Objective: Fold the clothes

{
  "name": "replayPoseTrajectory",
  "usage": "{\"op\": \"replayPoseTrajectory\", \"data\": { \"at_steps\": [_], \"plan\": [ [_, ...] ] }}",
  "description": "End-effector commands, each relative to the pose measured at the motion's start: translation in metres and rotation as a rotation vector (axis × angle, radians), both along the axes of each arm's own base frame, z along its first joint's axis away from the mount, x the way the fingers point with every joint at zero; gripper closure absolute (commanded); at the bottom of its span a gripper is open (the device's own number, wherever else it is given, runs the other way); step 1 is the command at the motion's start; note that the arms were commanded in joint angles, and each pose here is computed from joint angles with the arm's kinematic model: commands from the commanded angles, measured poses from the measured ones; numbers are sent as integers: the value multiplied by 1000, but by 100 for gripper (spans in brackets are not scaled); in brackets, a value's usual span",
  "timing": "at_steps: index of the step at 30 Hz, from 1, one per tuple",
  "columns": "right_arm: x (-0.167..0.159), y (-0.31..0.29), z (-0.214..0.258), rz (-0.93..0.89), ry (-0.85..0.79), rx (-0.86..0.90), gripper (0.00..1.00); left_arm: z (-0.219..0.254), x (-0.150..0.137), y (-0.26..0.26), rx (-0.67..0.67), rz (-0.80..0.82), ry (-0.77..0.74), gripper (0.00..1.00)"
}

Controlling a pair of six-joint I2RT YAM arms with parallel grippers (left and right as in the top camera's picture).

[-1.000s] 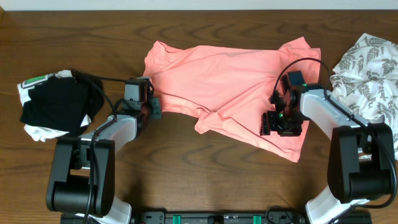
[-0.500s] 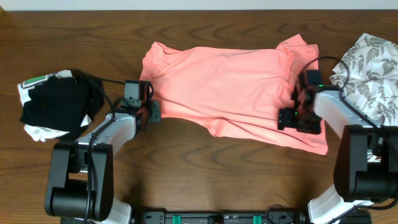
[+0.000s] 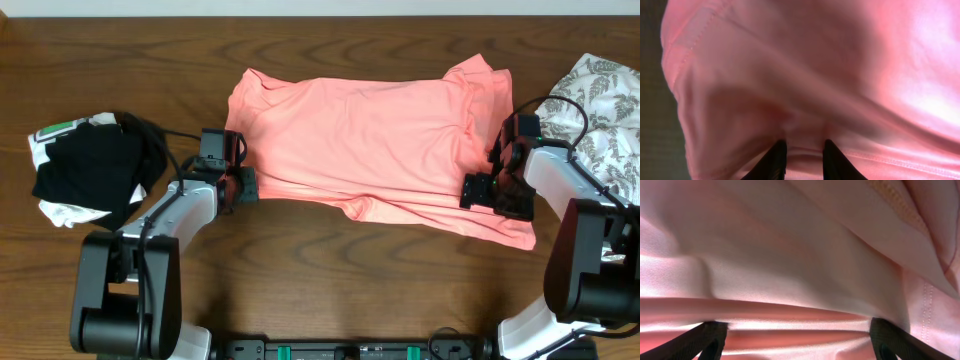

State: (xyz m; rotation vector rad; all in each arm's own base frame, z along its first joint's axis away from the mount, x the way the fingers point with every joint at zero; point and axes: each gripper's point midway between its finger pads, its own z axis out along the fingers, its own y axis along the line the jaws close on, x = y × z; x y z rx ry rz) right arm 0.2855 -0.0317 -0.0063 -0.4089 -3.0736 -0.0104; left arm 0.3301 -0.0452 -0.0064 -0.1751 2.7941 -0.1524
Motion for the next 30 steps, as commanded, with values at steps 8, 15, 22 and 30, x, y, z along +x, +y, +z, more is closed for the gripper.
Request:
{"op": "replayPoseTrajectory", "data": {
  "at_steps": [8, 15, 22, 30],
  "plan": [
    [-35, 12, -15, -33, 139, 93, 9, -47, -69, 12, 43, 17, 262, 73],
    [-39, 12, -14, -35, 158, 95, 5, -48, -81, 13, 46, 29, 315, 70],
    [-43, 13, -13, -35, 175, 98, 1, -48, -94, 15, 53, 29, 366, 70],
    [-25, 32, -2, 15, 111, 204, 1, -48, -90, 14, 51, 29, 349, 70]
  ]
}}
